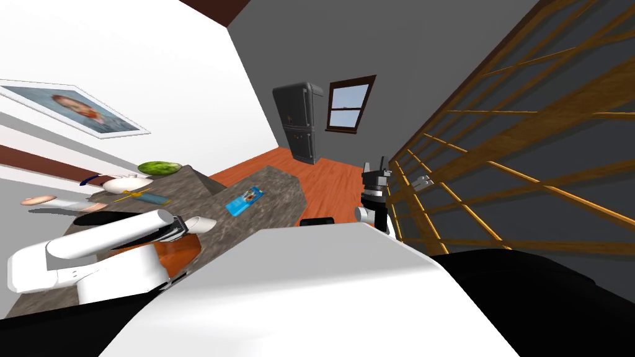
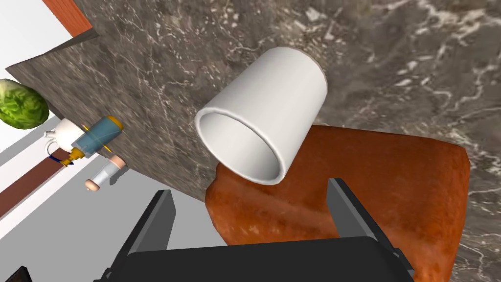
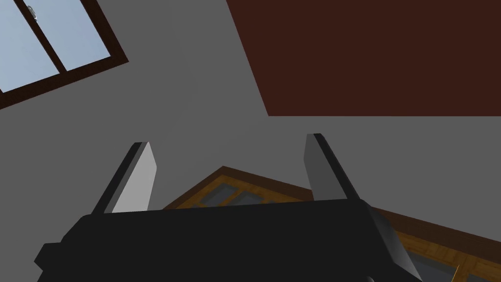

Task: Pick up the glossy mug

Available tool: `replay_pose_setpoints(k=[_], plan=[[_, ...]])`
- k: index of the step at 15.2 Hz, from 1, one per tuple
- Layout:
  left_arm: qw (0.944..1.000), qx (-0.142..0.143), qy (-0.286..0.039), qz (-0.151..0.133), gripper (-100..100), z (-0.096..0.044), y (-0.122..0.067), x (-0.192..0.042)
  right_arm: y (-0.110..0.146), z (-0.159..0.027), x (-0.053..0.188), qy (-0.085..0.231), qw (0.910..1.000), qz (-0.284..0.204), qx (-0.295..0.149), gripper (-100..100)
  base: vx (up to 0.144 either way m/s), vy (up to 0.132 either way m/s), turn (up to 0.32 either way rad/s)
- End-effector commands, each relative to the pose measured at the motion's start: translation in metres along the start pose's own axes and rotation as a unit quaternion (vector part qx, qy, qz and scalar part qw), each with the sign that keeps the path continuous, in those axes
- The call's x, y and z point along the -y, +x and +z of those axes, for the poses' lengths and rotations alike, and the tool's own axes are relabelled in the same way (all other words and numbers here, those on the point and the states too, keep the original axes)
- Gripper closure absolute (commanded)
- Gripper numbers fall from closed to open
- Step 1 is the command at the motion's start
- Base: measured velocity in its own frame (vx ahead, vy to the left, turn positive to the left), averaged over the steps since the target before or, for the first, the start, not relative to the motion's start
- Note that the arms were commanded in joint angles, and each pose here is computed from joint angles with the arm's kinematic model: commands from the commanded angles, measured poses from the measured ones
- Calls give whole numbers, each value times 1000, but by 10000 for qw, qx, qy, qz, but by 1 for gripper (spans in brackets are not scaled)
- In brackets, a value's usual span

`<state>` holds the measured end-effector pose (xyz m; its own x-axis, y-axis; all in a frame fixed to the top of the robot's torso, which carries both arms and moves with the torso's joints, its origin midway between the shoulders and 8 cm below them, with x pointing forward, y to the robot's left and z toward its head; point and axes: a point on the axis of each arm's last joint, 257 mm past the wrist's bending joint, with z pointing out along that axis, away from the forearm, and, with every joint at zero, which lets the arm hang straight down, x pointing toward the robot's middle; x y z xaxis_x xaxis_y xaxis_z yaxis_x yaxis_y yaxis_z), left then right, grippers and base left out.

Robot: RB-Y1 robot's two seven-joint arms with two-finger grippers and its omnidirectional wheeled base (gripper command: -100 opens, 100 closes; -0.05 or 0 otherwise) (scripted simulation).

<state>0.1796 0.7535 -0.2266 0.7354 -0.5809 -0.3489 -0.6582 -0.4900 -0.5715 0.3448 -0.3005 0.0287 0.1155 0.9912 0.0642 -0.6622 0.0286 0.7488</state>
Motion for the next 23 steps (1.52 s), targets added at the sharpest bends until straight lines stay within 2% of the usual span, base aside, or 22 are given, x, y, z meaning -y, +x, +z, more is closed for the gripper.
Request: replay_pose_setpoints(k=[1,2,3,5,6,9,10,12,13,15,16,18,19,20,21,23], plan=[[9996,-5,-258,-69,-100,0,-5,-13,0,0,0,0,10000,0,0,0,6,47,-96],[9996,-5,-258,-69,-100,0,-5,-13,0,0,0,0,10000,0,0,0,2,29,-12],[9983,-20,-520,-256,-100,2,-15,-26,0,0,0,0,10000,0,0,0,6,34,-160],[9973,-23,-684,-256,-100,1,-14,-34,0,0,0,0,10000,0,0,0,2,46,-122],[9950,-44,-893,-434,-100,3,-22,-44,0,0,0,0,10000,0,0,0,-1,58,-121],[9931,-51,-1086,-433,-100,1,-22,-54,0,0,0,0,10000,0,0,0,5,48,-79],[9893,-80,-1331,-598,-100,0,-28,-66,0,0,0,1,10000,-1,0,0,7,39,-134],[9875,-85,-1460,-596,-100,-1,-27,-72,0,0,0,0,10000,0,0,0,1,50,-110],[9831,-118,-1669,-747,-100,-3,-33,-82,0,0,0,0,10000,0,0,0,1,56,-114],[9807,-125,-1802,-745,-100,-5,-32,-89,0,0,0,0,10000,0,0,0,3,56,-99],[9756,-160,-2005,-880,-100,-7,-36,-98,0,0,0,1,10000,-1,0,0,10,49,-94],[9734,-166,-2110,-877,-100,-9,-35,-103,0,0,0,0,10000,0,0,0,3,55,-82],[9673,-202,-2323,-993,-100,-13,-39,-113,0,0,0,0,10000,-1,0,0,-1,56,-109],[9659,-206,-2382,-991,-100,-14,-38,-115,0,0,0,0,10000,0,0,0,-3,62,-119],[9609,-237,-2535,-1090,-100,-17,-41,-122,0,0,0,0,10000,0,0,0,-5,64,-124],[9587,-243,-2617,-1087,-100,-19,-40,-126,0,0,0,0,10000,-1,0,0,-7,53,-60]])
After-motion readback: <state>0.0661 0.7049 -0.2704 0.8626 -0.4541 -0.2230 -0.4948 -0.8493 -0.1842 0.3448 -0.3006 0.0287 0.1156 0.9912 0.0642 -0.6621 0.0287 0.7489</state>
